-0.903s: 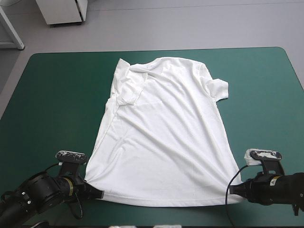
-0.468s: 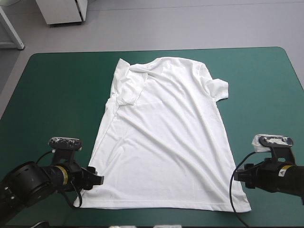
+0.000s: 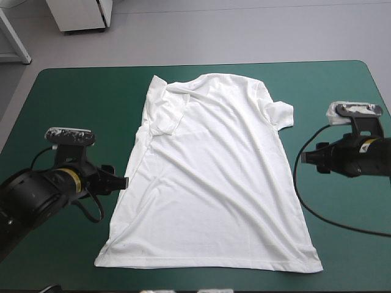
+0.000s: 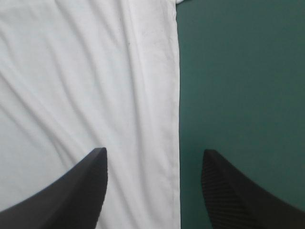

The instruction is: Fold the cloth

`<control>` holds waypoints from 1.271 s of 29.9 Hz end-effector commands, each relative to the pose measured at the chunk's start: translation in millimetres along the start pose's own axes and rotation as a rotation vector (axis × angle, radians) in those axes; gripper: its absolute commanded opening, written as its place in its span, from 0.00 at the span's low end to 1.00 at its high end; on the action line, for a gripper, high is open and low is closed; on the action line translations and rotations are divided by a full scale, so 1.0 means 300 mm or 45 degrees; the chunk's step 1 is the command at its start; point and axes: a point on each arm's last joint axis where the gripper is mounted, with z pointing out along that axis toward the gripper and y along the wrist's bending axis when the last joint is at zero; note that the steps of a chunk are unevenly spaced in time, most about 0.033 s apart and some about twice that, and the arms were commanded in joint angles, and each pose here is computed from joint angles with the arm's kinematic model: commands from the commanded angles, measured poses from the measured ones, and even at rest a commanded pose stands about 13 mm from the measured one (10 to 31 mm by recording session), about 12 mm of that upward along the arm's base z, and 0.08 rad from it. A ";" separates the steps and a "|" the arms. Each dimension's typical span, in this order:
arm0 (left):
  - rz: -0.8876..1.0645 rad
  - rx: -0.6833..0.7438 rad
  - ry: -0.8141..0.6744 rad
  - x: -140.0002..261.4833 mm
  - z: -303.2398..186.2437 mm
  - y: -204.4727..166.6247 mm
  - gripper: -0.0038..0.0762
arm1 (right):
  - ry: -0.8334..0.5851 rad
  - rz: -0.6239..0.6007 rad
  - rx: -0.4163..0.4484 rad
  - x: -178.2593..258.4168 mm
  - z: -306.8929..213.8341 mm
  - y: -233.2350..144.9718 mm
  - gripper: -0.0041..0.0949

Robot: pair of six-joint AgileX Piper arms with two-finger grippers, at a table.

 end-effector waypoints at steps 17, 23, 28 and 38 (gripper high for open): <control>-0.069 0.003 0.190 -0.110 0.068 0.098 0.57 | -0.019 -0.005 -0.050 -0.019 -0.006 0.014 0.57; -0.131 0.115 0.407 0.058 0.137 0.074 0.57 | 0.098 0.073 -0.095 0.121 0.044 0.007 0.57; -0.158 0.107 0.582 0.223 0.198 0.082 0.57 | 0.166 0.097 -0.084 0.194 0.078 -0.006 0.57; -0.187 0.115 0.768 0.427 0.290 0.086 0.52 | 0.335 0.149 -0.099 0.290 0.171 -0.022 0.56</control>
